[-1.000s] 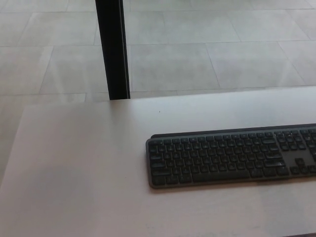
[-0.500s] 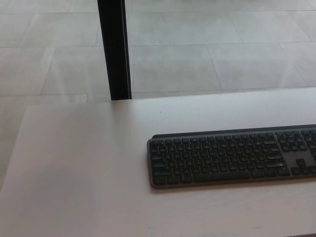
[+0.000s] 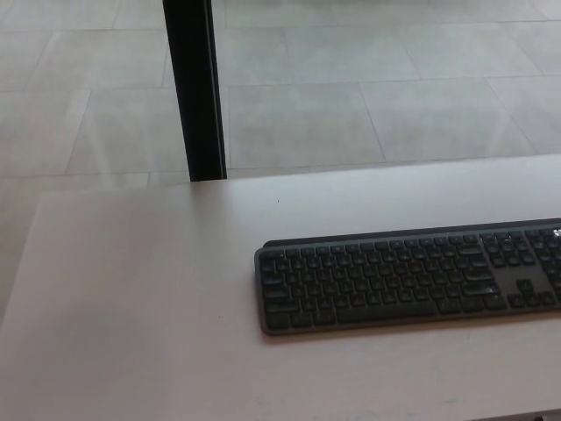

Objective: The robot uses its right fingers to click on the space key of the black keyboard placed on the center of the white desk.

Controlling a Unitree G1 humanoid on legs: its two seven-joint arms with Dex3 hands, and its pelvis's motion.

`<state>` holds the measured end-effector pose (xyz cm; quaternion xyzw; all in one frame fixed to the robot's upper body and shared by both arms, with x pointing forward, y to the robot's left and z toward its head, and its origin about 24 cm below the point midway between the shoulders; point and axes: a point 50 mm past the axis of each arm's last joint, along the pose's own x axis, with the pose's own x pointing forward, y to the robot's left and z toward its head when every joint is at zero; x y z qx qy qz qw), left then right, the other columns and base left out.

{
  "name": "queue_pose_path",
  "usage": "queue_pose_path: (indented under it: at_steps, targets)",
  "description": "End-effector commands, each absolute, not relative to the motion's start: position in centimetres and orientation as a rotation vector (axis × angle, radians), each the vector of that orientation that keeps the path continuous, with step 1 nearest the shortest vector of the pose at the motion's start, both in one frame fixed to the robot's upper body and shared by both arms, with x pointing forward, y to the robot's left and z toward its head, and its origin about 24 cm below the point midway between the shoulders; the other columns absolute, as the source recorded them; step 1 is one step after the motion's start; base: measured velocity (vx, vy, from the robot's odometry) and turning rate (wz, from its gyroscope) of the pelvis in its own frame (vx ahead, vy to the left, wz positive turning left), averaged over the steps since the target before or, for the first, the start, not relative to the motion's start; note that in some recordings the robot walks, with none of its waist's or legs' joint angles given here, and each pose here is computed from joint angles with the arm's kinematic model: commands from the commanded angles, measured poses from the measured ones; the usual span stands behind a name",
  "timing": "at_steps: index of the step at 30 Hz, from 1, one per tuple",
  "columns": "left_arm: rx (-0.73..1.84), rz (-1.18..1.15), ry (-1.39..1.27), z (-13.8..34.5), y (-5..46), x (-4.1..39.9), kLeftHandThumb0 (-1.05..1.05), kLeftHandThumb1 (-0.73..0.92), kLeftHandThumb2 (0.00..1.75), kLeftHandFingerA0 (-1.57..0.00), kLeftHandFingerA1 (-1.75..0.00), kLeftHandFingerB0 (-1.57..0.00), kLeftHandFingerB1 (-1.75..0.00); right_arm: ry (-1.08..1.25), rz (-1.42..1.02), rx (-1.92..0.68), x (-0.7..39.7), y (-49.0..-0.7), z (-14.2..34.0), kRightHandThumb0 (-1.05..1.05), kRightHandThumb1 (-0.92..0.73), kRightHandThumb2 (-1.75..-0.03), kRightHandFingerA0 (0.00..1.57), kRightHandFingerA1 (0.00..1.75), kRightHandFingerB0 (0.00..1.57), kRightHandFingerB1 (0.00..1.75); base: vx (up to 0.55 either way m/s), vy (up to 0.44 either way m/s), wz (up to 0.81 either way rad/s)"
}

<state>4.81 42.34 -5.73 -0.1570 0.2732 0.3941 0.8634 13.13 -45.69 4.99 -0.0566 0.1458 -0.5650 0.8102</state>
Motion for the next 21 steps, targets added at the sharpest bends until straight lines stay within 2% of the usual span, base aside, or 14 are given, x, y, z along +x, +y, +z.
queue_pose_path:
  at_steps: [1, 4, 6, 8, 9, 10, 11, 13, 15, 16, 17, 19, 20, 21]
  targets:
    - [-0.253, 0.858, 0.604, -5.4, 42.9, 3.8, -0.41, 0.79, 0.62, -0.6, -0.56, -0.3, -0.41, 0.367, -1.403, 0.241, 10.6, -44.1, -0.4, -0.26, -0.44, -0.79, 1.06, 1.58, 0.71, 0.71, 0.0, 0.0, 0.0]
    - [-0.245, 0.847, 0.608, -5.5, 42.7, 3.9, -0.41, 0.79, 0.62, -0.56, -0.55, -0.28, -0.4, 0.418, -1.364, 0.273, 11.0, -43.3, -1.7, -0.23, -0.41, -0.83, 1.03, 1.65, 0.78, 0.75, 0.0, 0.0, 0.0]
    - [-0.265, 0.847, 0.595, -5.5, 42.7, 3.8, -0.42, 0.76, 0.62, -0.54, -0.56, -0.27, -0.42, 0.438, -1.311, 0.293, 11.3, -42.7, -2.4, -0.29, -0.44, -0.78, 1.05, 1.75, 0.96, 0.99, 0.0, 0.0, 0.0]
    - [-0.259, 0.852, 0.602, -5.6, 42.7, 3.7, -0.43, 0.76, 0.61, -0.54, -0.56, -0.29, -0.42, 0.418, -1.312, 0.347, 11.3, -42.6, -2.6, -0.28, -0.46, -0.74, 1.07, 1.75, 0.88, 0.84, 0.0, 0.0, 0.0]
    - [-0.252, 0.848, 0.605, -5.7, 42.6, 3.7, -0.44, 0.76, 0.61, -0.54, -0.56, -0.29, -0.42, 0.424, -1.31, 0.354, 11.3, -42.5, -2.5, -0.35, -0.38, -0.9, 1.31, 1.4, 0.87, 0.91, 0.0, 0.0, 0.0]
    - [-0.248, 0.847, 0.608, -5.7, 42.6, 3.6, -0.44, 0.76, 0.61, -0.54, -0.56, -0.29, -0.42, 0.428, -1.31, 0.352, 11.2, -42.5, -2.6, -0.35, -0.38, -0.9, 1.31, 1.4, 0.87, 0.91, 0.0, 0.0, 0.0]
    - [-0.241, 0.845, 0.615, -5.7, 42.6, 3.6, -0.46, 0.75, 0.61, -0.56, -0.56, -0.32, -0.42, 0.426, -1.31, 0.38, 11.0, -42.4, -2.7, -0.29, -0.5, -0.7, 0.97, 1.75, 0.84, 1.02, 0.0, 0.0, 0.0]
    - [-0.231, 0.842, 0.62, -5.7, 42.6, 3.8, -0.46, 0.75, 0.61, -0.56, -0.56, -0.32, -0.42, 0.42, -1.307, 0.428, 10.9, -42.2, -3.0, -0.27, -0.52, -0.68, 0.97, 1.75, 0.83, 1.04, 0.0, 0.0, 0.0]
    - [-0.225, 0.837, 0.613, -5.6, 42.6, 4.1, -0.45, 0.75, 0.62, -0.56, -0.56, -0.33, -0.42, 0.424, -1.303, 0.437, 11.1, -42.0, -3.2, -0.28, -0.52, -0.67, 0.95, 1.75, 0.83, 1.01, 0.0, 0.0, 0.0]
    - [-0.225, 0.838, 0.613, -5.5, 42.7, 4.5, -0.45, 0.76, 0.61, -0.56, -0.56, -0.3, -0.4, 0.443, -1.276, 0.409, 11.3, -41.8, -3.5, -0.28, -0.52, -0.68, 0.99, 1.75, 0.83, 0.89, 0.0, 0.0, 0.0]
    - [-0.215, 0.832, 0.613, -5.4, 42.7, 4.6, -0.46, 0.75, 0.61, -0.55, -0.56, -0.3, -0.4, 0.444, -1.261, 0.405, 11.4, -41.6, -3.6, -0.3, -0.54, -0.66, 0.98, 1.75, 0.85, 0.93, 0.0, 0.0, 0.0]
    - [-0.203, 0.833, 0.616, -5.4, 42.8, 4.6, -0.46, 0.76, 0.61, -0.53, -0.55, -0.28, -0.39, 0.451, -1.238, 0.378, 11.3, -41.3, -3.9, -0.36, -0.55, -0.67, 1.02, 1.66, 0.82, 0.83, 0.0, 0.0, 0.0]
    - [-0.198, 0.83, 0.626, -5.4, 42.8, 3.9, -0.47, 0.74, 0.61, -0.55, -0.56, -0.31, -0.41, 0.456, -1.204, 0.333, 10.7, -41.0, -4.1, -0.37, -0.4, -0.91, 1.24, 1.33, 0.66, 0.76, 0.0, 0.0, 0.0]
    - [-0.207, 0.827, 0.622, -5.4, 42.8, 3.8, -0.45, 0.76, 0.61, -0.54, -0.56, -0.31, -0.41, 0.47, -1.192, 0.311, 10.9, -40.9, -4.1, -0.4, -0.57, -0.65, 1.04, 1.6, 0.73, 0.68, 0.0, 0.0, 0.0]
